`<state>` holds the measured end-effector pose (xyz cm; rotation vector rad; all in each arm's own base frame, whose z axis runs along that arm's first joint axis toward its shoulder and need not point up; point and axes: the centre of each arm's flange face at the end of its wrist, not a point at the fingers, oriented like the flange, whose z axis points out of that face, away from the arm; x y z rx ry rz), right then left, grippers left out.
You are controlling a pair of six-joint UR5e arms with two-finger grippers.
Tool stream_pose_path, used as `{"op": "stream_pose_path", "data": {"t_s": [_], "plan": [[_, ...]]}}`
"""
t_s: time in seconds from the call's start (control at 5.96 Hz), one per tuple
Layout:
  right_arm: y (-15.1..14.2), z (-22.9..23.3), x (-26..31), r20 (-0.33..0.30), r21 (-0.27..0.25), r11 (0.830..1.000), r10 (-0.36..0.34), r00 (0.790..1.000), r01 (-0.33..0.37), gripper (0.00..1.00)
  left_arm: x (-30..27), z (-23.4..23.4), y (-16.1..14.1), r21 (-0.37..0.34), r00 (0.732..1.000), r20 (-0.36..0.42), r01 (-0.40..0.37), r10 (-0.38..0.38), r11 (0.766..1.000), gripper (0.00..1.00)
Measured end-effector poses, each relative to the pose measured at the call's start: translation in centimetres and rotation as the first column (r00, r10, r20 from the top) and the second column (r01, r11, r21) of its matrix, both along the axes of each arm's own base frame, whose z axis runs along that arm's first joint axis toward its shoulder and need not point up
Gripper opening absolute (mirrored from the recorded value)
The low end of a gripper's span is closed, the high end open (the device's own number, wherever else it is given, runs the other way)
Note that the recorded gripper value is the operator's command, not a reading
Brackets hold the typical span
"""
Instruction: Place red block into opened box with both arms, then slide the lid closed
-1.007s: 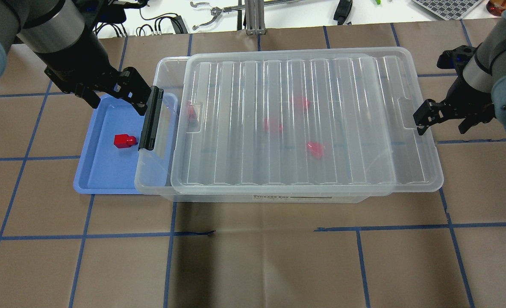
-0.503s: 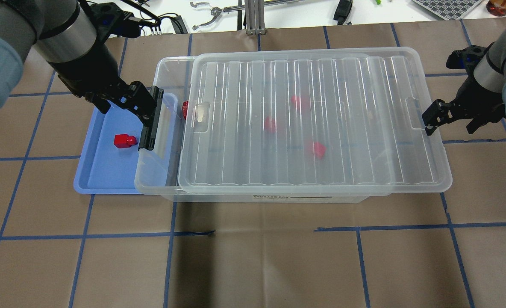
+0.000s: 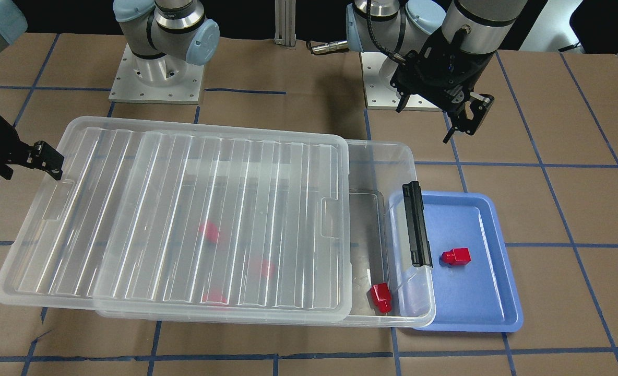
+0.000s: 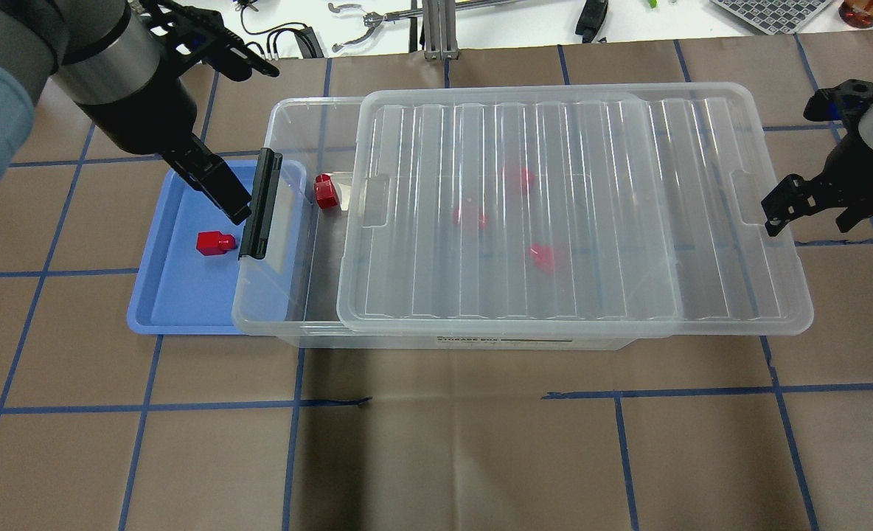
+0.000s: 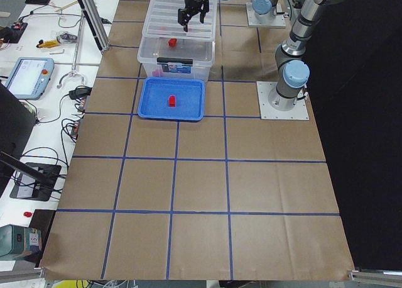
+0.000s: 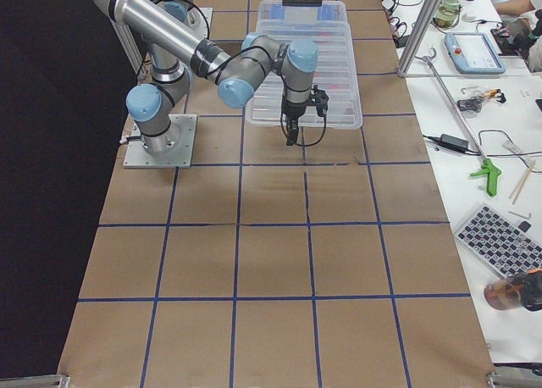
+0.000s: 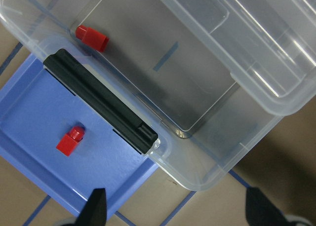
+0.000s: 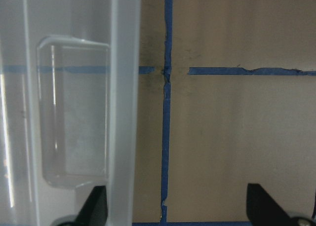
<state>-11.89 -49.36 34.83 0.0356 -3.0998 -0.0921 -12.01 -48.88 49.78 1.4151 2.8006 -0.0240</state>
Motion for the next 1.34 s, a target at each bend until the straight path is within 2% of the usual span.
{"op": "stream_pose_path", "data": {"t_s": [0.17,0.5,0.84,1.17,1.34], "plan": [[0.3,0.2,-1.1,-0.019,0.009,1.000,0.006,1.000,-0.006,1.00,2.9,-1.5,-1.9,-0.006,0.998,-0.001,0.055,-0.055,0.998,0.98],[0.9,0.3,-3.3,-0.027,0.015,1.000,0.002,1.000,-0.001,1.00,9.0,-5.2,-5.0,0.035,0.983,-0.011,0.183,-0.183,0.983,0.98],[1.2,0.7,-4.2,-0.031,0.009,1.000,-0.004,1.000,0.004,1.00,13.2,-11.1,-9.2,0.058,0.953,-0.026,0.304,-0.303,0.951,0.98],[1.5,1.6,-4.1,-0.038,-0.005,1.000,-0.012,0.999,0.012,1.00,14.1,-16.9,-12.6,0.053,0.923,-0.028,0.384,-0.383,0.922,0.98],[1.6,2.1,-4.0,-0.042,-0.012,1.000,-0.015,0.999,0.014,1.00,14.1,-19.2,-13.4,0.052,0.899,-0.029,0.437,-0.436,0.898,0.98]]}}
